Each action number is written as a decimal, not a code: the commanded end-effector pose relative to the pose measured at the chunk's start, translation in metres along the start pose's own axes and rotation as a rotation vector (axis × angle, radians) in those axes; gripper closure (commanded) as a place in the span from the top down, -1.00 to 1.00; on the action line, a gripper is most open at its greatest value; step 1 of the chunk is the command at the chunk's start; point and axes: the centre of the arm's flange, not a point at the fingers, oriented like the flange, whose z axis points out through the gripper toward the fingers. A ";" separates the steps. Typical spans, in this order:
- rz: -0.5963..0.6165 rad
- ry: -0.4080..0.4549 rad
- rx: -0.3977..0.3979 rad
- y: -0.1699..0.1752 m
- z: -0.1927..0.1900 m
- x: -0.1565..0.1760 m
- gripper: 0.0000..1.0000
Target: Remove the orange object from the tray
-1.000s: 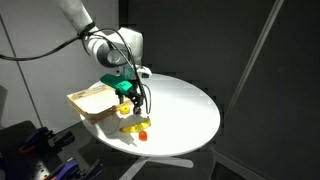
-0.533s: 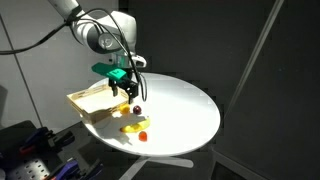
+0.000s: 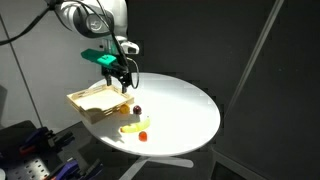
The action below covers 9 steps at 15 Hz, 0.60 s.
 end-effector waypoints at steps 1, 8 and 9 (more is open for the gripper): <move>0.055 0.018 0.006 -0.011 -0.017 -0.011 1.00; 0.041 0.005 0.002 -0.011 -0.012 -0.006 1.00; 0.041 0.004 0.002 -0.011 -0.011 -0.006 1.00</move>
